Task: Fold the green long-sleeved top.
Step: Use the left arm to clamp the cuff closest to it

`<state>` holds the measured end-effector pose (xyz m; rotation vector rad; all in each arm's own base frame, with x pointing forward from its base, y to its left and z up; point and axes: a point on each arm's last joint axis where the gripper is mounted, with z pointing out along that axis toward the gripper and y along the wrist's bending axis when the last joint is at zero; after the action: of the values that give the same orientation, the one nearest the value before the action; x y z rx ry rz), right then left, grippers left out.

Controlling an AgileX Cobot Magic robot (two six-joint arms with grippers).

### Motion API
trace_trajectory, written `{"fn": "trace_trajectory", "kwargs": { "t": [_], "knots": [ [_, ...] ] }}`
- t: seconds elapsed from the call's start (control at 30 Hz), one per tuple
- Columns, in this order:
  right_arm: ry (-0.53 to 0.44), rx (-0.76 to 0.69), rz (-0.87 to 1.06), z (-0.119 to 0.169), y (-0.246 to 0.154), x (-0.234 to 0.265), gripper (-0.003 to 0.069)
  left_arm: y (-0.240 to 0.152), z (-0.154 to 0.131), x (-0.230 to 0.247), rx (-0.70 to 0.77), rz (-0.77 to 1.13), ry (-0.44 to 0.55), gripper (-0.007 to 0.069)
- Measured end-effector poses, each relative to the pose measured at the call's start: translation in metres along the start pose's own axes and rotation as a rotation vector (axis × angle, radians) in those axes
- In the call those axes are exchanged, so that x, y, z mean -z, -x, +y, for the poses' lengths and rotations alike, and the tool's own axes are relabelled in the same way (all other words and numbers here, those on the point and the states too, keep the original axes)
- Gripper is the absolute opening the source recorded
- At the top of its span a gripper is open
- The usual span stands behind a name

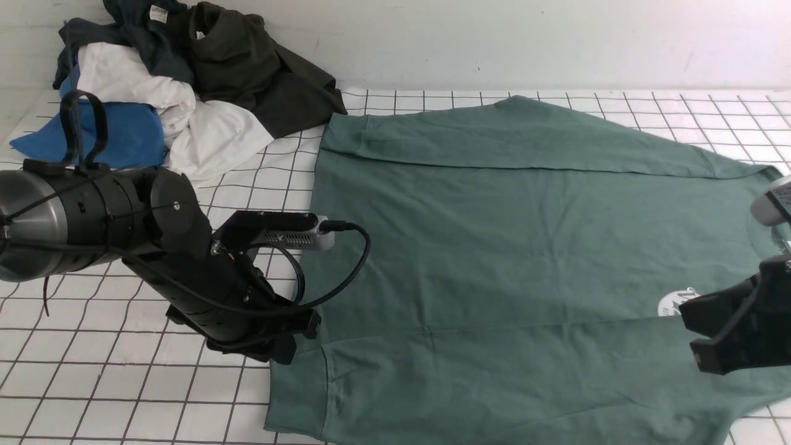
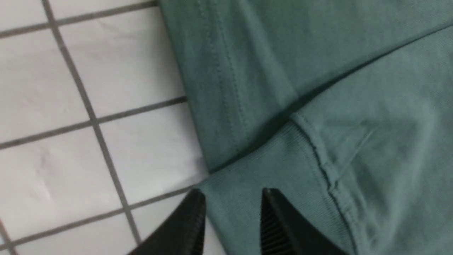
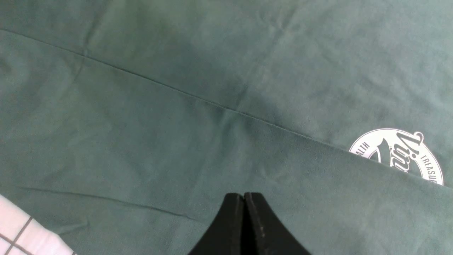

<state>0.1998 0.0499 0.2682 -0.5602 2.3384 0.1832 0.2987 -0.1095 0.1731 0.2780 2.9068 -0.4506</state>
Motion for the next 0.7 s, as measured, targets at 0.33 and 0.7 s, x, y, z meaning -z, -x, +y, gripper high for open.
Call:
{"fn": "trace_trajectory", "kwargs": {
  "t": [0.33, 0.7],
  "knots": [
    [0.015, -0.033, -0.017, 0.001, 0.002, 0.000, -0.0014, 0.003, 0.006, -0.019, -0.042, 0.083, -0.058, 0.0213],
    [0.016, -0.035, -0.018, 0.001, 0.002, 0.000, -0.0014, 0.016, -0.010, 0.027, -0.128, -0.057, -0.083, 0.0006]
  ]
}}
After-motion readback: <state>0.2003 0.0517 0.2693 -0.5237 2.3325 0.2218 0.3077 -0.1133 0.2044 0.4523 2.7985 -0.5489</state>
